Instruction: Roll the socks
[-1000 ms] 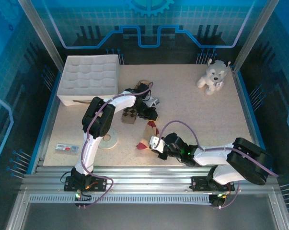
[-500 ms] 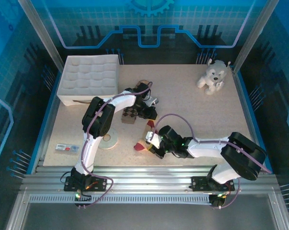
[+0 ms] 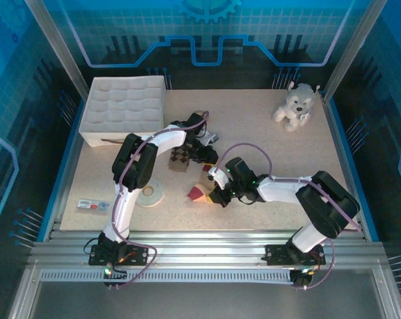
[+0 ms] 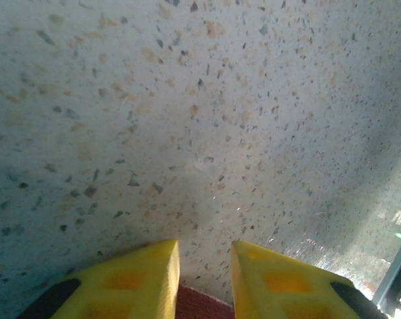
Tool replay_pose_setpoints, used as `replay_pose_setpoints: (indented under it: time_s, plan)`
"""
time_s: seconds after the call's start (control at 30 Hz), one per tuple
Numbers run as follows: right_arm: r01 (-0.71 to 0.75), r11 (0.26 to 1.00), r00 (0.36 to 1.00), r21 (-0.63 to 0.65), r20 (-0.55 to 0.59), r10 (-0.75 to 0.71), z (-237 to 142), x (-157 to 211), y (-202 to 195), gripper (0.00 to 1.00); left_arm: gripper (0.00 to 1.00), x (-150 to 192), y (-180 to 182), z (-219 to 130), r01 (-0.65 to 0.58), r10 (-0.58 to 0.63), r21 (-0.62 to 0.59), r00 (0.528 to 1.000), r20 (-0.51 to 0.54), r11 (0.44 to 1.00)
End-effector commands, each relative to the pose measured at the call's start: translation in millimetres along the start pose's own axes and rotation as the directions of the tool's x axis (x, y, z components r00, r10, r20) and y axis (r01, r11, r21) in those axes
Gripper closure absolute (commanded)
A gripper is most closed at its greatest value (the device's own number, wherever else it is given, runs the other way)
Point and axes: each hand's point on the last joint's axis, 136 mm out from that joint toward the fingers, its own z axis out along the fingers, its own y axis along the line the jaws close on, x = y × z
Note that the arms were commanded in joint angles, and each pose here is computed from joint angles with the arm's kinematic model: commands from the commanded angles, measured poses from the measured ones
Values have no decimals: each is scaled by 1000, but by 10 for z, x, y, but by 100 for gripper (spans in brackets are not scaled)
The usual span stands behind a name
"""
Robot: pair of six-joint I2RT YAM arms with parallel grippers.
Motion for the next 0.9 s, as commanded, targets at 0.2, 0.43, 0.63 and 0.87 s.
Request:
replay_pose_setpoints:
  time_s: [0.2,0.43,0.63,0.87]
  plan:
    - [-241,969,950,55,-191,248,78,499,-316,100,67,-214,-128,-639,-135,126,37,976,179,990]
    - [-307,949,926,66,-208,314,88,526,-424,100,65,-140,-193,-914,-301,297,-13,932,210,954]
    - [-395,912,878,109,-247,410,81,555,-590,100,65,183,-308,-1047,-622,626,-103,739,248,776]
    - [-427,887,836,179,-296,462,61,636,-705,100,64,787,-475,-906,-934,949,-211,253,186,290]
